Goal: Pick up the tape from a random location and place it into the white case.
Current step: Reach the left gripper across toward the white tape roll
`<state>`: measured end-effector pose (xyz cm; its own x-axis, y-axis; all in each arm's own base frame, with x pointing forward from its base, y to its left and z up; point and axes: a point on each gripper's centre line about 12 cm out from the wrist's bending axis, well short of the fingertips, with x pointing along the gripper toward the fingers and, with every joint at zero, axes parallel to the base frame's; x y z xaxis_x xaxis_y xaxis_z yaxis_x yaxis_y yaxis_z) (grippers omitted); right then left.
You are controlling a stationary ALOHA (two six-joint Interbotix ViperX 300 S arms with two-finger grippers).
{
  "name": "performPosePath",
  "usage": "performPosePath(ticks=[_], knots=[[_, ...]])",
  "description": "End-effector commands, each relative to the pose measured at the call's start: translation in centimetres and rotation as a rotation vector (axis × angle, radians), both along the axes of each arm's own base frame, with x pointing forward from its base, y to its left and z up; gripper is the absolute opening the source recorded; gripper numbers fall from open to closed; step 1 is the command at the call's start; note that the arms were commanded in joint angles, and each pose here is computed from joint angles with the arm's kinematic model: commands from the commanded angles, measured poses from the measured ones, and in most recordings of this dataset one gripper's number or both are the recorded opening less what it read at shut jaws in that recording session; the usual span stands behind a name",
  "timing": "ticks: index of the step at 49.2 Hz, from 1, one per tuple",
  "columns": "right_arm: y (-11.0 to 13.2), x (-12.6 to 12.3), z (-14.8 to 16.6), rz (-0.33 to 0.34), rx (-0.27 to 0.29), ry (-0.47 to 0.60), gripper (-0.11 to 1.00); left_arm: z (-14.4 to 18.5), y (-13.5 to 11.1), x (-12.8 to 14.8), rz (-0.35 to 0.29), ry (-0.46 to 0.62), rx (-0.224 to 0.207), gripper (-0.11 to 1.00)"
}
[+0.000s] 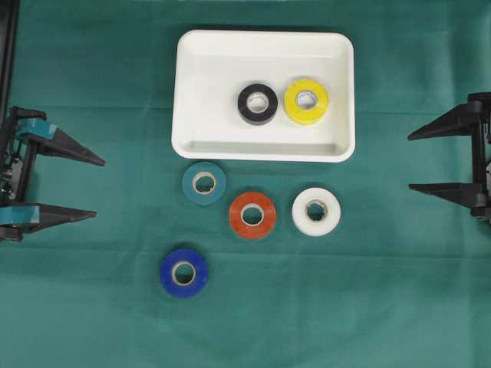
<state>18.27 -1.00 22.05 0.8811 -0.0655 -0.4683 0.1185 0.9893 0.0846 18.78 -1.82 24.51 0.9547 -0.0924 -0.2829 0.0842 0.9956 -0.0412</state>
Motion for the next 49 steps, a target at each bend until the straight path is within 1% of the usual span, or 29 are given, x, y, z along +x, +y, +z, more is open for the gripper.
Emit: performPosePath(ticks=[1, 8, 17, 30, 38, 49], knots=[[0.1, 0.3, 0.6, 0.004, 0.001, -0.020, 0.87, 0.5, -0.1, 0.7, -0.003, -0.026, -0.003, 0.91], [0.0, 0.3, 0.6, 0.002, 0.001, -0.018, 0.87, 1.0, -0.3, 2.1, -0.004, -0.057, -0.001, 0.91], [0.0, 0.3, 0.5, 0.002, 0.001, -0.017, 0.87, 1.5, -0.5, 4.7, -0.005, -0.051, 0.001, 0.91], [0.0, 0.3, 0.6, 0.003, 0.000, -0.018, 0.87, 2.7, -0.5, 10.5, 0.015, -0.027, 0.005, 0.91], [0.0, 0.3, 0.6, 0.004, -0.002, -0.018, 0.87, 2.9, -0.8, 14.5, 0.014, -0.002, 0.010, 0.91], [0.1, 0.3, 0.6, 0.005, -0.002, -0.018, 0.87, 4.2, -1.3, 20.0, 0.013, 0.002, 0.012, 0.91]])
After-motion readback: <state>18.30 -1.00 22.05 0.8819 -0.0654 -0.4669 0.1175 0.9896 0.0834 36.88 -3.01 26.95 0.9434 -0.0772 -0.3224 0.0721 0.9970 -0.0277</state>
